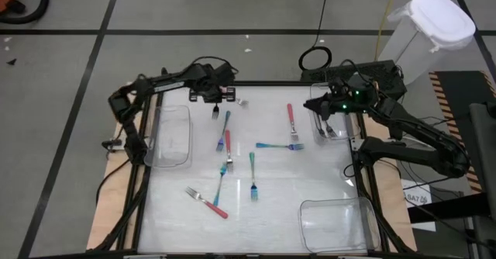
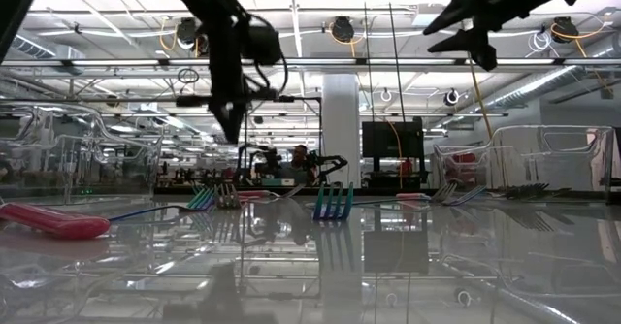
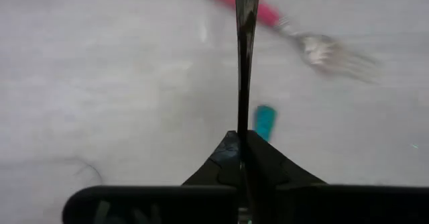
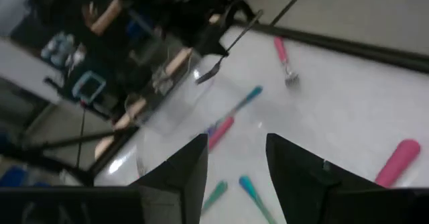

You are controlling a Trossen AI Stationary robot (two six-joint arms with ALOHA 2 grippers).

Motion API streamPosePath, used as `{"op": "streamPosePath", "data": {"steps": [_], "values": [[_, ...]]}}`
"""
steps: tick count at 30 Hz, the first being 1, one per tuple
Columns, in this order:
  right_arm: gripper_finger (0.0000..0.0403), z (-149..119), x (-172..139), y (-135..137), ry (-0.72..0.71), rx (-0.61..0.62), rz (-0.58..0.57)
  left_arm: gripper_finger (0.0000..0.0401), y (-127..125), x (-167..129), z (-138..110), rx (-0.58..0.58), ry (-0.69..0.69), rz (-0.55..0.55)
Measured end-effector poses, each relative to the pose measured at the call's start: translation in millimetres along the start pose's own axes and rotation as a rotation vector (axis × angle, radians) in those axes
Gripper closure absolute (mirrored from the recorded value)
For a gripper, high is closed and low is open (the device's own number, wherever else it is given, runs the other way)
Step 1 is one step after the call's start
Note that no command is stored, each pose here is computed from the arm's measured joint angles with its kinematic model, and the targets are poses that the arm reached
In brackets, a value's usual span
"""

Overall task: Sort silverware by color (type)
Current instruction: Put the black fork into the top right transparent bin

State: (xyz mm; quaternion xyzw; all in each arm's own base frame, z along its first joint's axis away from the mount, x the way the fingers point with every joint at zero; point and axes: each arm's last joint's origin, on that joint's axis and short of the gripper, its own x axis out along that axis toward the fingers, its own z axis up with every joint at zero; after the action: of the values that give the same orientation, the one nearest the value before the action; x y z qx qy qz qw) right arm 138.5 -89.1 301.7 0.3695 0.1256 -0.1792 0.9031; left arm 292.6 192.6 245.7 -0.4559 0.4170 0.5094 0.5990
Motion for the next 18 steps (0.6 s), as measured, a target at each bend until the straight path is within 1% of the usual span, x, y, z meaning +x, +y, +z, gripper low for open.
{"op": "streamPosePath", "data": {"steps": [4, 8, 10, 13, 16, 18], "values": [[0.0257, 5.6, 4.8, 0.5, -0.053, 0.046, -0.003, 0.0397, 0.6, -35.1, -4.9, 0.117, -0.089, -0.108], [0.0257, 11.1, 12.0, 0.7, -0.084, 0.097, 0.019, 0.0397, -1.3, -71.6, -15.0, 0.294, -0.201, -0.233], [0.0257, 14.3, 16.5, 1.6, -0.092, 0.116, 0.053, 0.0397, -2.4, -89.2, -22.2, 0.385, -0.261, -0.293], [0.0257, 20.1, 25.1, 1.7, -0.121, 0.207, 0.088, 0.0398, -3.6, -112.9, -36.1, 0.556, -0.35, -0.36], [0.0257, 28.6, 33.7, 4.8, -0.176, 0.28, 0.158, 0.0398, -3.8, -130.6, -52.3, 0.743, -0.409, -0.396], [0.0257, 33.6, 39.2, 9.9, -0.212, 0.298, 0.22, 0.0398, -3.5, -138.1, -61.0, 0.82, -0.43, -0.411]]}}
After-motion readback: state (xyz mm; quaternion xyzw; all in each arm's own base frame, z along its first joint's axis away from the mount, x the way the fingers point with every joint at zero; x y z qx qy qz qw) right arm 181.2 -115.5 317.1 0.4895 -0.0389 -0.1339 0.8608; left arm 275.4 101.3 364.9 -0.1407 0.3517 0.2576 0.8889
